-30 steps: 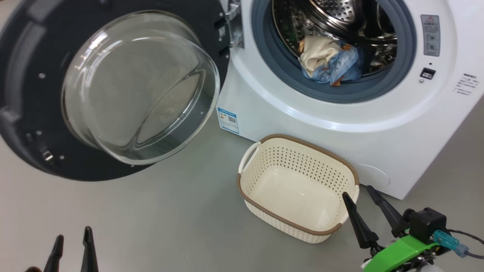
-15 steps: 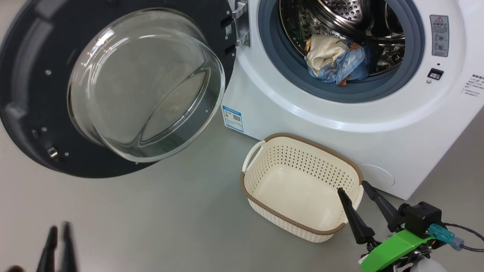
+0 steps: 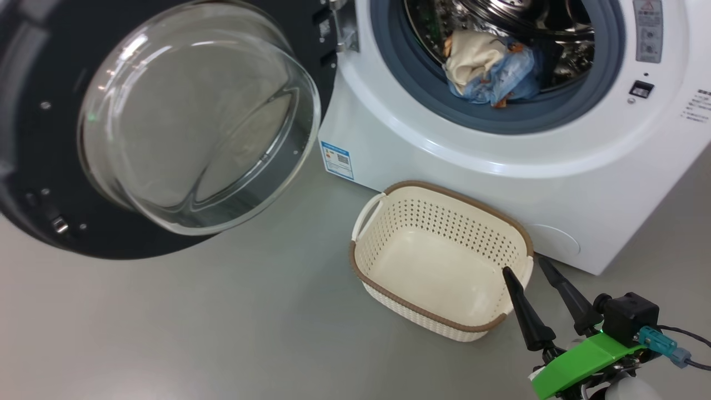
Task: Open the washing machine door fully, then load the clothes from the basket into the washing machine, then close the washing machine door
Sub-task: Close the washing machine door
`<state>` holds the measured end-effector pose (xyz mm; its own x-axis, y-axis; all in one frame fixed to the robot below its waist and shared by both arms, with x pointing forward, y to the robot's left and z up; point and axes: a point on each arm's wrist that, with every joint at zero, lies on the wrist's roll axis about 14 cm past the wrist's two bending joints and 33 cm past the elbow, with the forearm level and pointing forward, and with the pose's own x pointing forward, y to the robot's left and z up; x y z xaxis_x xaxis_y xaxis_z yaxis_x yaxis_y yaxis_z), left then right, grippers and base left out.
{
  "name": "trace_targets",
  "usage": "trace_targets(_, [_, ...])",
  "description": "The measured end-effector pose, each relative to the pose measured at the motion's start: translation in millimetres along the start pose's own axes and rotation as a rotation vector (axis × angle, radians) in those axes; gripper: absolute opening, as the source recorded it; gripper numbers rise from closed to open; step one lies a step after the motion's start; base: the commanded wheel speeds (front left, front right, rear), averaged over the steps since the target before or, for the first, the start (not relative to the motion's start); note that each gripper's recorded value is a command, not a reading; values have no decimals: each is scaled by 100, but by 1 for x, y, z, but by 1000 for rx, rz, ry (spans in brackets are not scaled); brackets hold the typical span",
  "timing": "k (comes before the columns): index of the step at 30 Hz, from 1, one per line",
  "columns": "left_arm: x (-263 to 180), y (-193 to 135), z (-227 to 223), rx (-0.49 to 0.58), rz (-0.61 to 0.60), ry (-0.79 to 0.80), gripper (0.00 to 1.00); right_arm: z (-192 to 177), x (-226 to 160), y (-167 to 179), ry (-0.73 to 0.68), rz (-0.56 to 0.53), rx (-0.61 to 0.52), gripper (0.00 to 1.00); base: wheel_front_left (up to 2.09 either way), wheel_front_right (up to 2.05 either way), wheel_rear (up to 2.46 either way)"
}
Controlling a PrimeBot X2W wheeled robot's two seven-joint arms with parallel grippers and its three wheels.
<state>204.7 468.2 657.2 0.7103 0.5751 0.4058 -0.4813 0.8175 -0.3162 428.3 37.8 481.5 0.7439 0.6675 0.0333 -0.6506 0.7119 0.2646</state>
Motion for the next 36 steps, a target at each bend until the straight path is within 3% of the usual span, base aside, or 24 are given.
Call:
trace_targets(8, [60, 28, -6, -170, 89, 124, 0, -11, -8, -17, 20, -47, 18, 100, 0, 0, 0])
trace_targets(16, [103, 18, -28, -338, 116, 262, 0, -18, -3, -34, 24, -72, 26, 100, 0, 0, 0])
trace_targets(24, [125, 21, -47, -356, 174, 306, 0, -26, 1, -45, 32, -83, 25, 100, 0, 0, 0])
trace_targets(36, [117, 6, -118, -373, 185, 569, 0, -29, 0, -64, 33, -118, 23, 100, 0, 0, 0])
